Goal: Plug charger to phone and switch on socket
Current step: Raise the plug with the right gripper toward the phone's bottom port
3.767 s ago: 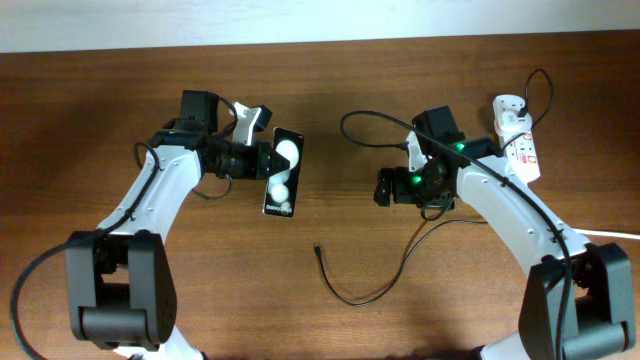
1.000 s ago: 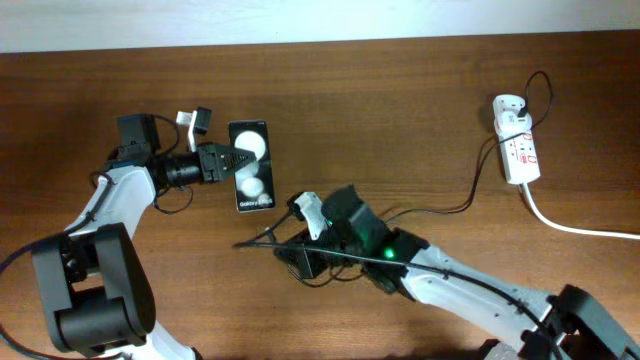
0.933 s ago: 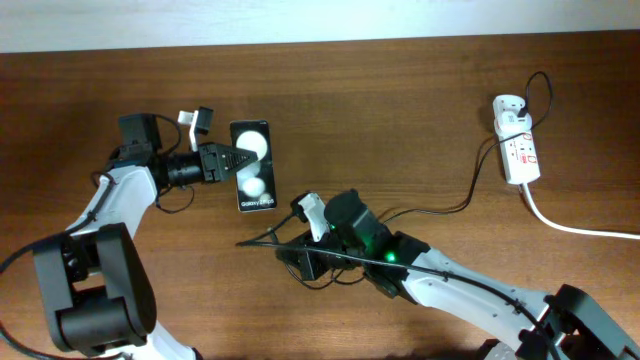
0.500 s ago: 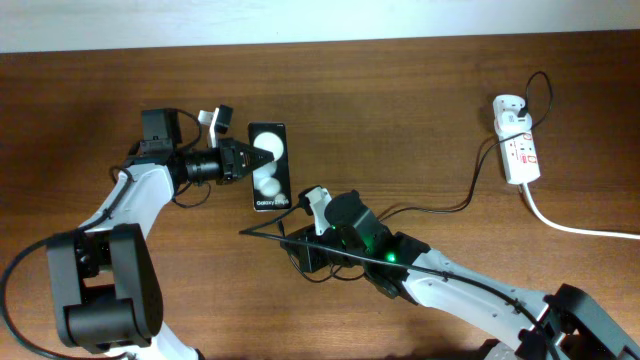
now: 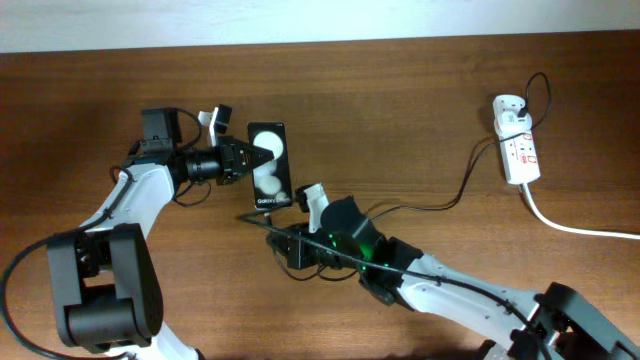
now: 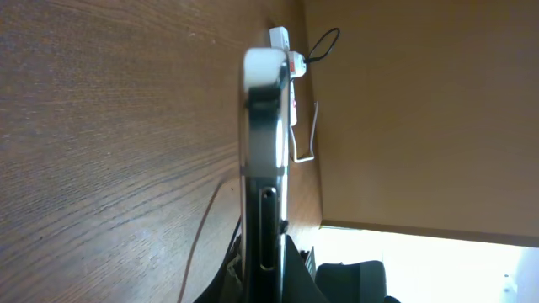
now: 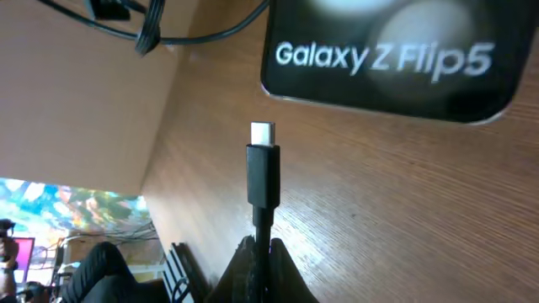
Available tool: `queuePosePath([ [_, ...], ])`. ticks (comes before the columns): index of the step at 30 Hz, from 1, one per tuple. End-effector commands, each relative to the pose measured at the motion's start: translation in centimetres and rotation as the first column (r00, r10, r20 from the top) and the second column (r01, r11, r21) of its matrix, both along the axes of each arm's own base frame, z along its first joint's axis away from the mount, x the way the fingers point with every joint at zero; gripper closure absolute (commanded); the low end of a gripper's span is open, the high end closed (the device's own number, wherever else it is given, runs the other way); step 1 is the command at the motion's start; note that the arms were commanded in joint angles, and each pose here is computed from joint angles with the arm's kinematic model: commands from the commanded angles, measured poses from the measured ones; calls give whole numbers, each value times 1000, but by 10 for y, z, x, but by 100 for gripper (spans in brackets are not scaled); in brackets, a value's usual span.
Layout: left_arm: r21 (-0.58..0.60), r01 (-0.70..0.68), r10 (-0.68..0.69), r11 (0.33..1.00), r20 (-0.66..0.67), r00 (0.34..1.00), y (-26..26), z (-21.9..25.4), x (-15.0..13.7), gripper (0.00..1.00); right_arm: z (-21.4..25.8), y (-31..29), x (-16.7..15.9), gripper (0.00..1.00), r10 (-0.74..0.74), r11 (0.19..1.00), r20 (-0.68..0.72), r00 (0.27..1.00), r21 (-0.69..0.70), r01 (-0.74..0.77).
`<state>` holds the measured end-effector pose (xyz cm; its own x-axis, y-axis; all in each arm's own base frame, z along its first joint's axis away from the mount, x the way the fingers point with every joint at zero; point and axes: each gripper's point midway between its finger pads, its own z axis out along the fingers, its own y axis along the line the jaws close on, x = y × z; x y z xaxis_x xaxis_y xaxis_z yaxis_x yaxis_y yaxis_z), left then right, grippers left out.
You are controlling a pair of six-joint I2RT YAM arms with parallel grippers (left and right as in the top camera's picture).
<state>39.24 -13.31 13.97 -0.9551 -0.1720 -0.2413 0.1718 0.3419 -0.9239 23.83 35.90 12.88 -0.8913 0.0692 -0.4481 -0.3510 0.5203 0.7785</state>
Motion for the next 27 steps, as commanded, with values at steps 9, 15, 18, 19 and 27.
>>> queuePosePath([
  [9, -56, 22, -24, 998, -20, 1000, -4, 8, -4, 99, -23, -11, 5, 96, -79, 996, -6, 997, -40, 78],
  [15, -68, 8, -13, 998, -68, 998, -4, 7, -5, 100, -21, -12, 10, 96, -112, 993, -4, 994, -33, 112],
  [18, -66, 6, -11, 998, -69, 998, -4, 7, -5, 100, -17, -8, 7, 96, -83, 997, -5, 997, -8, 82],
  [19, -66, 6, -11, 998, -68, 998, -4, 7, -5, 100, -17, -8, 6, 96, -80, 997, -7, 997, -8, 80],
  [27, -66, 7, -11, 998, -69, 998, -4, 7, -5, 100, -17, -9, 9, 96, -97, 995, 0, 995, -13, 97],
])
